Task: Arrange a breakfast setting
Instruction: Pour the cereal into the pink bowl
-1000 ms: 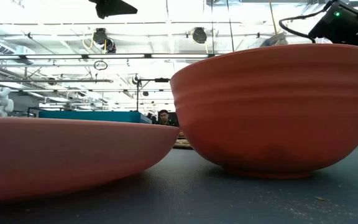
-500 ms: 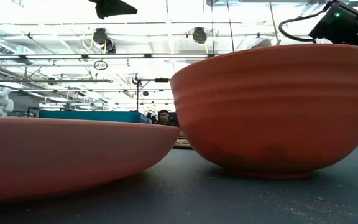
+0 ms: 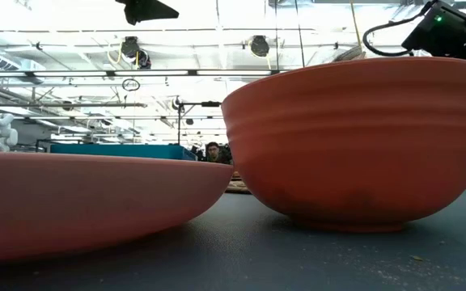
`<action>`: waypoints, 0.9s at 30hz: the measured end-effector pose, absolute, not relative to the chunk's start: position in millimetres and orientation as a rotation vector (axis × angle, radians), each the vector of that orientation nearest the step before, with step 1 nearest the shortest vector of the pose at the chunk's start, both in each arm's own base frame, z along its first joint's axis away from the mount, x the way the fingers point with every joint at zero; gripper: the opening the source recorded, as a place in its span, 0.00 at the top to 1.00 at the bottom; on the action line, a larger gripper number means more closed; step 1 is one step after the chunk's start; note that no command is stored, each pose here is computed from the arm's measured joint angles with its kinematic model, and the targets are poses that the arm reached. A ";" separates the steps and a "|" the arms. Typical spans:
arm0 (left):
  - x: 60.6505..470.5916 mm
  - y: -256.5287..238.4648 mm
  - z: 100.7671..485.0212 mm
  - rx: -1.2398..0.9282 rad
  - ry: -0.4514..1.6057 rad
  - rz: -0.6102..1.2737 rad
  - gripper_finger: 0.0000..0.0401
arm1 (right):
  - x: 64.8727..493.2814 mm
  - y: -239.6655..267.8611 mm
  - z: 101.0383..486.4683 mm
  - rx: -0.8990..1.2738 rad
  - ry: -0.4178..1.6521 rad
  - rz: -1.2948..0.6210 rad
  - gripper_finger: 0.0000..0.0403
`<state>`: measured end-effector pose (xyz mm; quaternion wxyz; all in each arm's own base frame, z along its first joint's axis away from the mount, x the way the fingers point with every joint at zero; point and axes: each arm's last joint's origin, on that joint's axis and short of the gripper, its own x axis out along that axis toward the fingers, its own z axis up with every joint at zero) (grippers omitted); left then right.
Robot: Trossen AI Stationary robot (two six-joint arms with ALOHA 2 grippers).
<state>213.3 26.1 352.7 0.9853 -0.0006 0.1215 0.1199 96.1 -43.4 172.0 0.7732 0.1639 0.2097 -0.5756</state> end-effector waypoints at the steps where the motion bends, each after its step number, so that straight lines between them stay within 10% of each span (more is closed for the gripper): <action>1: 213.4 26.2 352.6 -0.001 0.245 0.241 0.17 | 95.7 -43.7 172.5 0.356 0.436 -1.267 0.01; 27: 213.3 26.2 352.6 -0.001 0.244 0.241 0.17 | 95.7 -44.4 195.5 0.341 0.204 -1.215 0.01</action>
